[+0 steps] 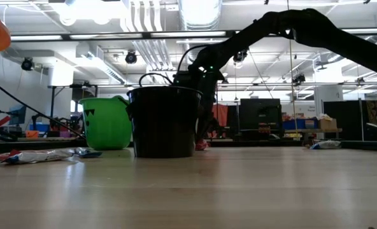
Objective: Sort candy
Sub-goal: Put the red candy pack into the orange bucket
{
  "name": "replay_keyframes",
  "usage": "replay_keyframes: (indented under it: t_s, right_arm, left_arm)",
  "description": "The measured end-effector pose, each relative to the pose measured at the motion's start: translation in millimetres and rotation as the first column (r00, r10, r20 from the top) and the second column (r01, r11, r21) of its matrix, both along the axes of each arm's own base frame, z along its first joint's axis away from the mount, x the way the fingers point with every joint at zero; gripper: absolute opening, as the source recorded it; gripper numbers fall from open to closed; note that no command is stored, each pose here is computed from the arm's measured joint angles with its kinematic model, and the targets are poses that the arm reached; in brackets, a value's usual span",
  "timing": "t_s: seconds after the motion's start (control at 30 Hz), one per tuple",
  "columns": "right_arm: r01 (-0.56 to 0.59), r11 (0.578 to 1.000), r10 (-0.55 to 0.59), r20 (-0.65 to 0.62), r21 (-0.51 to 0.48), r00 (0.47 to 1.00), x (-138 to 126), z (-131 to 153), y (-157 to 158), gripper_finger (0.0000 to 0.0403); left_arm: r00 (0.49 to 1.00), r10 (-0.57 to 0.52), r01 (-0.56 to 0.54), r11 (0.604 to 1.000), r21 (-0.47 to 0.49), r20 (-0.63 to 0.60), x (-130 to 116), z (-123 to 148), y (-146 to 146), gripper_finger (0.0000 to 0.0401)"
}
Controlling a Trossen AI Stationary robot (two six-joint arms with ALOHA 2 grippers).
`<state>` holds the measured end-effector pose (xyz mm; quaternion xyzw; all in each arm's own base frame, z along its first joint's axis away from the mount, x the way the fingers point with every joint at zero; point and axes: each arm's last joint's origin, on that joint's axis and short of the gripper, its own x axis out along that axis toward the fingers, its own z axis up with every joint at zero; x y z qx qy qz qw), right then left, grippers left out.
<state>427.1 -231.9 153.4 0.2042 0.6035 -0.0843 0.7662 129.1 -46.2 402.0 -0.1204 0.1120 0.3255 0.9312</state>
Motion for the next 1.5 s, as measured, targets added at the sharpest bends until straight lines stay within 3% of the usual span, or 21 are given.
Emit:
replay_keyframes:
  t_s: [0.37, 0.73, 0.93, 1.23, 1.5]
  right_arm:
    - [-0.005, 1.0, 0.005, -0.015, 0.0, 1.0, -8.1, 17.4, 1.6, 0.0008]
    - [-0.009, 0.999, 0.012, 0.068, -0.044, 0.998, -27.7, 87.0, 12.1, 0.0008]
    - [0.0, 0.998, 0.008, 0.125, -0.069, 0.992, -42.9, 126.5, 21.1, 0.0008]
    - [0.059, 0.994, -0.035, 0.249, -0.092, 0.968, -62.2, 185.9, 50.1, 0.0008]
    - [0.053, 0.997, -0.03, 0.308, -0.064, 0.951, -48.7, 199.5, 88.3, 0.0008]
  left_arm:
    - [1.0, -0.006, 0.006, 1.0, -0.004, -0.003, 0.2, -0.2, -0.2, 0.0071]
    - [1.0, -0.008, 0.008, 1.0, -0.005, -0.005, 0.3, -0.3, -0.3, 0.0071]
    - [0.997, -0.063, 0.062, 0.997, -0.043, -0.033, 3.2, -2.9, -3.3, 0.0071]
    - [0.991, -0.097, 0.095, 0.995, -0.019, -0.095, 9.1, -8.4, -7.3, 0.0071]
    - [0.986, -0.117, 0.114, 0.993, -0.025, -0.12, 0.9, -8.5, -2.9, 0.0071]
